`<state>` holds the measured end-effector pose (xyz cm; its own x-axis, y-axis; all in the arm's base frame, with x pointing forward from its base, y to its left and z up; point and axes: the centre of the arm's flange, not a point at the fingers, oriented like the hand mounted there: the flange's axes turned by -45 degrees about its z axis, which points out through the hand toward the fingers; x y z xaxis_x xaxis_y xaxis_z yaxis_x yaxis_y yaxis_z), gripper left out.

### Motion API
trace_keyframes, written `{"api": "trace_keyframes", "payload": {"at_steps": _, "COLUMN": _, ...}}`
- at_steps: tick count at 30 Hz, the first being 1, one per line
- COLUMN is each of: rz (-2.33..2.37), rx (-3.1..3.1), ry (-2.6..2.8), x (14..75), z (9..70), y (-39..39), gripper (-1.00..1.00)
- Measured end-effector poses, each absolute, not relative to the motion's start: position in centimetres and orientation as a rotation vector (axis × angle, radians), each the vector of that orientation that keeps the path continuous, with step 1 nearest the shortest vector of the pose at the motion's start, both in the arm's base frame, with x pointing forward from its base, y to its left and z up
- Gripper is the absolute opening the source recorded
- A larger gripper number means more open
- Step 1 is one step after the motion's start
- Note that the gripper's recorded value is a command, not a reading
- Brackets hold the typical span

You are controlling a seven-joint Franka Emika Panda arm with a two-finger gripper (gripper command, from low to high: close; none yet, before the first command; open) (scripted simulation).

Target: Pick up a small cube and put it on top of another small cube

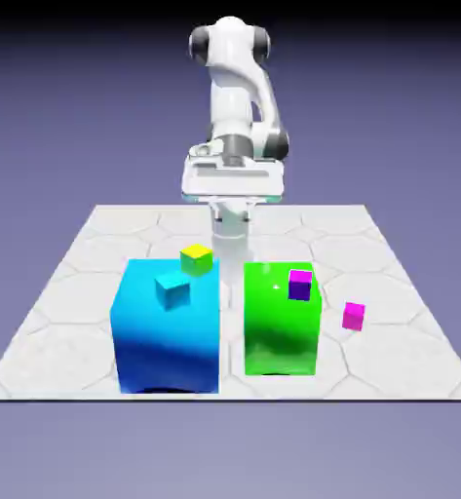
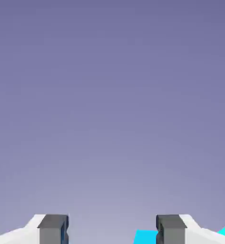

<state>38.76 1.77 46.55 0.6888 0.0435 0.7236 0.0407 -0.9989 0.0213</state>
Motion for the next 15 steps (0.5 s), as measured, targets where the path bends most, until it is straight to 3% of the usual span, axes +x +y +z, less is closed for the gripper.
{"api": "trace_keyframes", "payload": {"at_steps": 15, "rz": 1.433, "rx": 2.892, "ry": -0.021, "x": 33.3, "z": 51.2, "y": 18.5, "gripper": 0.00}}
